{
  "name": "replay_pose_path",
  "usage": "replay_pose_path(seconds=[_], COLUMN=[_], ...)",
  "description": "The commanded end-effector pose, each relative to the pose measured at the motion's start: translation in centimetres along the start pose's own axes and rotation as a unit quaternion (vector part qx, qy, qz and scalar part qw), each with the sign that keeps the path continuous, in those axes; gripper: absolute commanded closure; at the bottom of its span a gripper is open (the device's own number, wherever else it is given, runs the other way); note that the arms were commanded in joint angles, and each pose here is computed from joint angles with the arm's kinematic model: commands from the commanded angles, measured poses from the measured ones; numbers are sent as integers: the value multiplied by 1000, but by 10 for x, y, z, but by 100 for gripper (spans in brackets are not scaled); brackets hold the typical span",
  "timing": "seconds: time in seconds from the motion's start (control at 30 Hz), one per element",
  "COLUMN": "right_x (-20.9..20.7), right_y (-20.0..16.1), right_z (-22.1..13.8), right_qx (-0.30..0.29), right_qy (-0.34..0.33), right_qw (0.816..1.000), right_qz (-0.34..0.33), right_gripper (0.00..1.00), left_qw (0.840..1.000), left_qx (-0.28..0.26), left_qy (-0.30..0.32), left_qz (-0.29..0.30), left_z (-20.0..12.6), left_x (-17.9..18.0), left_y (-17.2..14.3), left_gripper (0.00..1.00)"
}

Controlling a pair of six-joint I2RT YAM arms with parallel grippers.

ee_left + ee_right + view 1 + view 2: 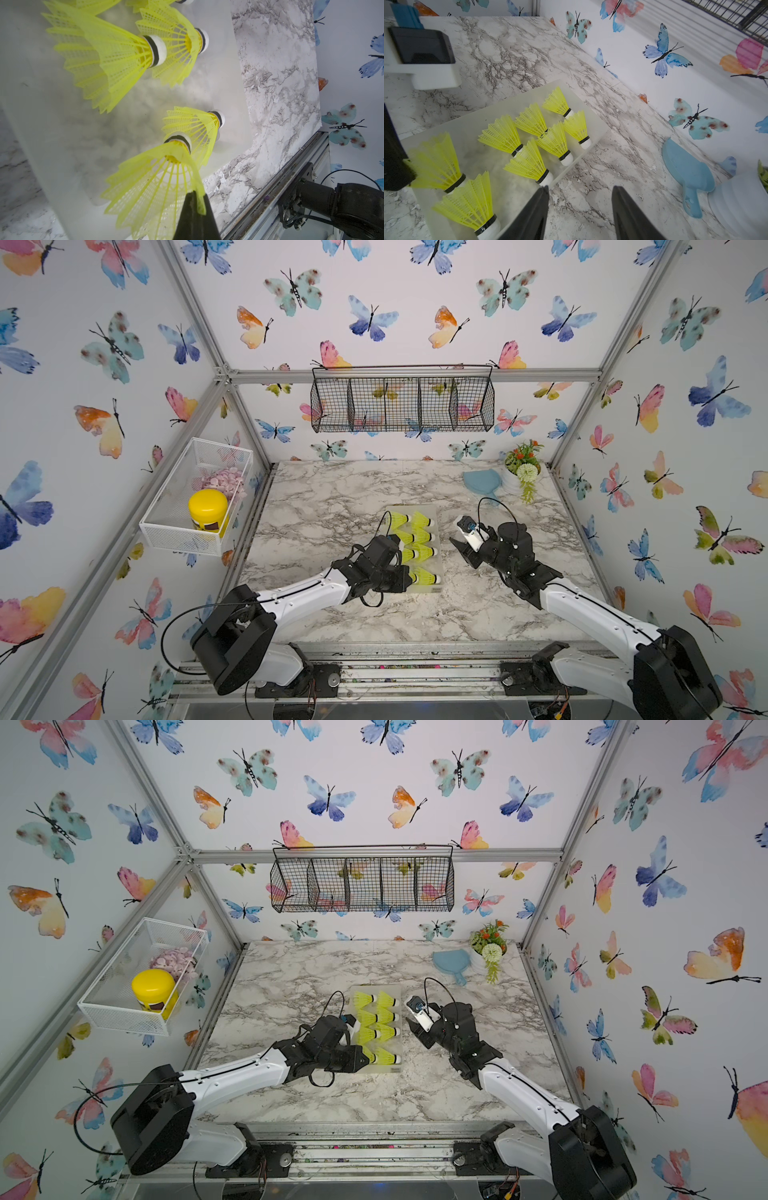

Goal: Put the shuttlecocks into the storage box
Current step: Place the shuttlecock in the storage box.

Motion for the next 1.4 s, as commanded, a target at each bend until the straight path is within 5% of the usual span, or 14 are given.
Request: replay_pose_path(seconds=[0.0, 0.53, 1.07, 1.37], right_x=[3, 4, 4, 4], right_y=[-5, -7, -7, -7], right_z=[1, 2, 1, 2], right_qx=[11, 16, 17, 17], right_qy=[4, 7, 9, 11], right_qw=[1000, 1000, 1000, 1000], right_qz=[2, 3, 4, 6], right_gripper=[45, 45, 45, 45], left_qw=[1000, 1000, 1000, 999], left_qx=[8, 11, 4, 8], left_qy=[-17, -24, 9, 36], left_qz=[-3, -6, -15, -15], left_z=[4, 11, 12, 14], left_x=[1, 3, 15, 23], left_y=[-2, -1, -5, -9], left_gripper=[100, 100, 59, 48])
Point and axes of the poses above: each gripper's point midway between its finger pads, its own z axis out along the fingers, its own x axis along the line the jaws close on, y = z × x, the point moved 7 cm from there along -z, back along the fingers, and after that the axes turned 4 degrees about z, right-handed, at the moved point
